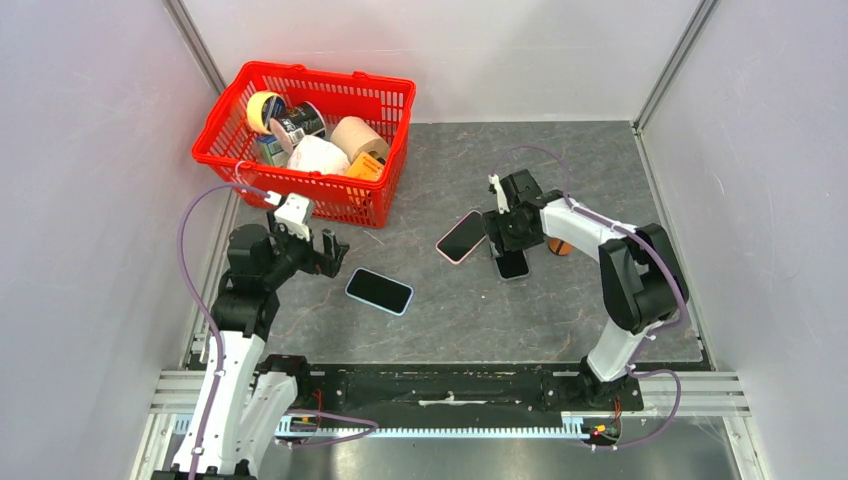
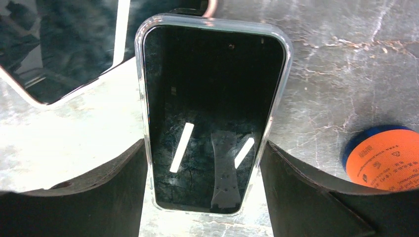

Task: Take the phone out of the phone case
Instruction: Pick up the phone at the center of the board.

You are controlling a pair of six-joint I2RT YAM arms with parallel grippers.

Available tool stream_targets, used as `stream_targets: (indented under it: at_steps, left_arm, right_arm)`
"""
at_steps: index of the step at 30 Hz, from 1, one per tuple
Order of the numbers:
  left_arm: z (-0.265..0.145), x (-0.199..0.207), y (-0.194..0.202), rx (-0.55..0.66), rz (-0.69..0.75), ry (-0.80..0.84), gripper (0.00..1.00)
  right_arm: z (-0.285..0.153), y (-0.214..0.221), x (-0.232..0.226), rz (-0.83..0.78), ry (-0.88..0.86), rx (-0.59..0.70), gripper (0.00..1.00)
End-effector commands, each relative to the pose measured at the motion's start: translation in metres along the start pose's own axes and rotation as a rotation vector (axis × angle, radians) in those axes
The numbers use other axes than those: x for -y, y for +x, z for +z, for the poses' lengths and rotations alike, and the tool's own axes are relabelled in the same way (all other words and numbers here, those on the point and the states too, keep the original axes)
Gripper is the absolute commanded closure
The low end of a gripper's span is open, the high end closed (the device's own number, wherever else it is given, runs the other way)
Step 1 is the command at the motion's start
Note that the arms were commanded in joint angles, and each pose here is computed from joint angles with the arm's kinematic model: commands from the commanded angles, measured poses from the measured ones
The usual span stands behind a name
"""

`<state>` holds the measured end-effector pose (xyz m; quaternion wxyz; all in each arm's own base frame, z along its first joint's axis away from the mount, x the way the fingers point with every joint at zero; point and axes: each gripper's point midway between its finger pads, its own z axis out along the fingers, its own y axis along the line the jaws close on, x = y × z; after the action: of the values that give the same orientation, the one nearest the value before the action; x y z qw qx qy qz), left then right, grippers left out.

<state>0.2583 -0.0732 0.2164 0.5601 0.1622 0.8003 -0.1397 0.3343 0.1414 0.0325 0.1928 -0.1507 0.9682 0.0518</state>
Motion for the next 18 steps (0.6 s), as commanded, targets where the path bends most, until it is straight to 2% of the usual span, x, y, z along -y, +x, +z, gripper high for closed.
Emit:
stream_targets:
  at_steps: [1,10,14,18]
  left_arm:
    - [-0.001,0.011,-0.026,0.067,0.008,0.068,0.01]
    - [0.007,0.04,-0.082,0.06,-0.097,0.256,0.01]
    - [0.019,0.06,-0.101,0.015,-0.128,0.323,0.05]
    - [0.03,0.098,-0.109,-0.06,-0.1,0.403,0.04]
  right_arm:
    - [-0.04,-0.039,-0.025,-0.087,-0.09,0.156,0.91]
    - [-0.106,-0.062,-0.075,-0.359,-0.236,0.323,0.96]
    - [-0.15,-0.074,-0.101,-0.465,-0.296,0.415,0.98]
    - [-0.19,-0.083,-0.119,-0.557,-0.316,0.497,0.98]
